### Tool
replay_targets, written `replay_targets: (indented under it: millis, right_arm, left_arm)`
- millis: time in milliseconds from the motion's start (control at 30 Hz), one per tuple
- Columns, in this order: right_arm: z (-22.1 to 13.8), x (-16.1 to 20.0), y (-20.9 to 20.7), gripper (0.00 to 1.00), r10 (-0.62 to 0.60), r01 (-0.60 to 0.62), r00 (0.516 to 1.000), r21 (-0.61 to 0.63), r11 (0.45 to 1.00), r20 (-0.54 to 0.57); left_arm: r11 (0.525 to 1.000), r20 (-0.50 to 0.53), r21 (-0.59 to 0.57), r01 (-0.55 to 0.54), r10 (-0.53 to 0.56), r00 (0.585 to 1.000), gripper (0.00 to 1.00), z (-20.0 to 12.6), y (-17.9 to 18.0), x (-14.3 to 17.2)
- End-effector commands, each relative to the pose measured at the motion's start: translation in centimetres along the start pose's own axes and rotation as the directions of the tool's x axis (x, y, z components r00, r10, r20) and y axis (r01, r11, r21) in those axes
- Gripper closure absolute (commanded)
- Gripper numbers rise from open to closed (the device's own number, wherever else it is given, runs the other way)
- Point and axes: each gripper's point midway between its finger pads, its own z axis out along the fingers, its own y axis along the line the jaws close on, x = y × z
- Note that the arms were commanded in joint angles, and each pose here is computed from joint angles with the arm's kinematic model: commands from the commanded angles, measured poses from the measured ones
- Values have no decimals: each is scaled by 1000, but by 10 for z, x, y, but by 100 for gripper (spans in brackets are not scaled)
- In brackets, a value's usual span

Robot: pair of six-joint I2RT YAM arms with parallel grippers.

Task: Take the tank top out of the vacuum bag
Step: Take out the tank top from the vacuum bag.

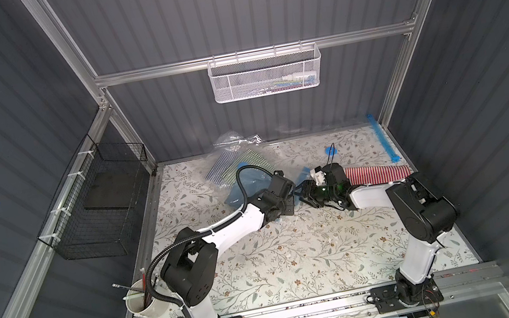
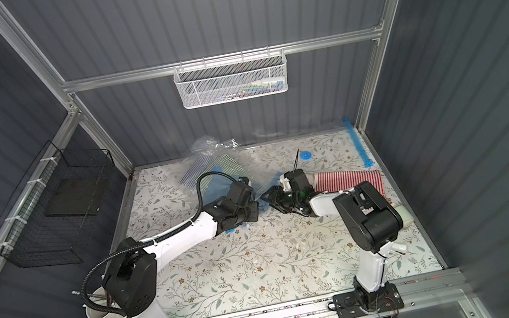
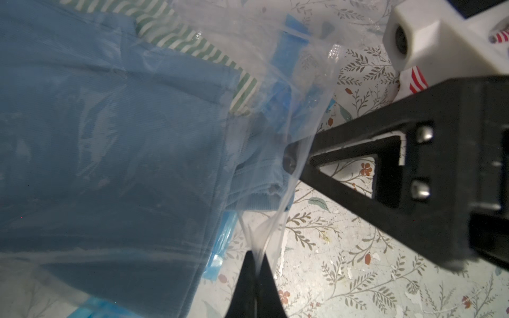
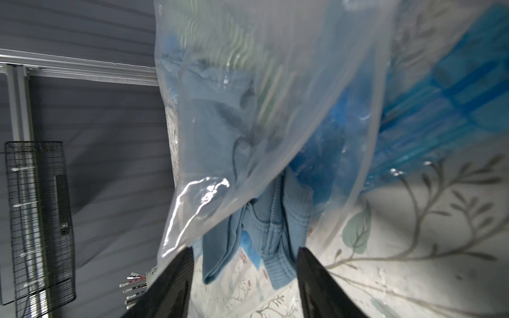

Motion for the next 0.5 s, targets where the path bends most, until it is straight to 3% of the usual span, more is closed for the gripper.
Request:
replay_targets:
  millis: [0,333,467]
  right_arm:
    - [5,3,-18,36,-25,26,1000,100,995,-18]
    - [23,4,-12,35,-53,57,997,74,996,-53]
    - [29,7,-19,31,-48,55,997,116,992,-65]
  left_arm:
    - [1000,1,23,12,-12,1000,100,-7,-4,-2]
    - [998,-19,61,8,-7,1000,100,-1,-11,1]
    - [998,-26,64,5,-3,1000,100,0,-11,4]
